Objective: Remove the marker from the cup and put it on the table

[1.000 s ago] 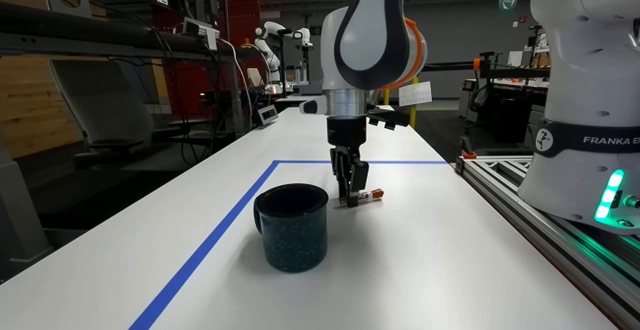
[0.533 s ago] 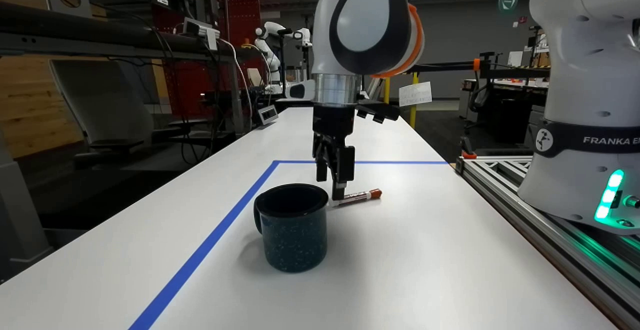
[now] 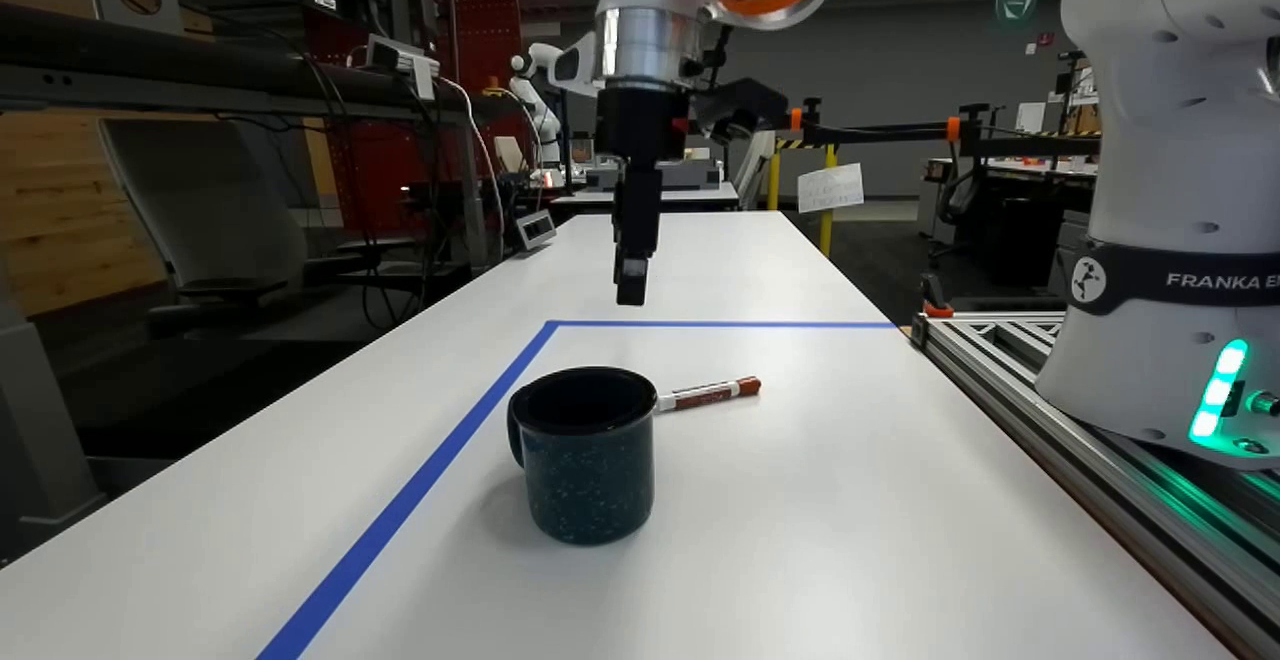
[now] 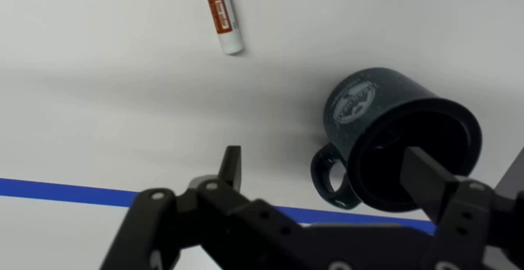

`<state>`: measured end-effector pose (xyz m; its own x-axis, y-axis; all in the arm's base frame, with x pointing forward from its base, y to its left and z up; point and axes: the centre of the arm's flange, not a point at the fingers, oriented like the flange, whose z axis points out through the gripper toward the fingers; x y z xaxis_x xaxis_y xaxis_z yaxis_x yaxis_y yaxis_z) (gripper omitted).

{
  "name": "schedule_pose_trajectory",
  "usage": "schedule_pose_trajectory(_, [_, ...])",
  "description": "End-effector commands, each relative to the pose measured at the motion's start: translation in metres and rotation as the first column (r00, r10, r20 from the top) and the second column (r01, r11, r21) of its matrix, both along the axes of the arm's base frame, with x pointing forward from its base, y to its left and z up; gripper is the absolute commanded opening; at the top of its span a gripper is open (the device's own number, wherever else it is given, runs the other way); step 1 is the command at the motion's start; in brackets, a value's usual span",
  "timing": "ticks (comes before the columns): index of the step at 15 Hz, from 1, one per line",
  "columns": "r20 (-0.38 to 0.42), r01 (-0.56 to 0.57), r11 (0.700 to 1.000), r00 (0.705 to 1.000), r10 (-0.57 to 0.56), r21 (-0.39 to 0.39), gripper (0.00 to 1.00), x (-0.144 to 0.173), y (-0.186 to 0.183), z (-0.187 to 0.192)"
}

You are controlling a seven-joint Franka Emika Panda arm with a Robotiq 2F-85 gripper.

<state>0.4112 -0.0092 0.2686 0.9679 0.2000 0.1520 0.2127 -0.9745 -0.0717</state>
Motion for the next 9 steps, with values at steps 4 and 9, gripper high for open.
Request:
schedule_pose_trajectory(4, [-0.118, 0.202, 0.979, 0.972, -0.205, -0.038, 1.00, -0.011, 0.030, 0.081])
schedule_pose_trajectory(9, [-0.104, 0.195, 0.981, 0.975, -0.196, -0.026, 1.00, -0.007, 0.025, 0.065])
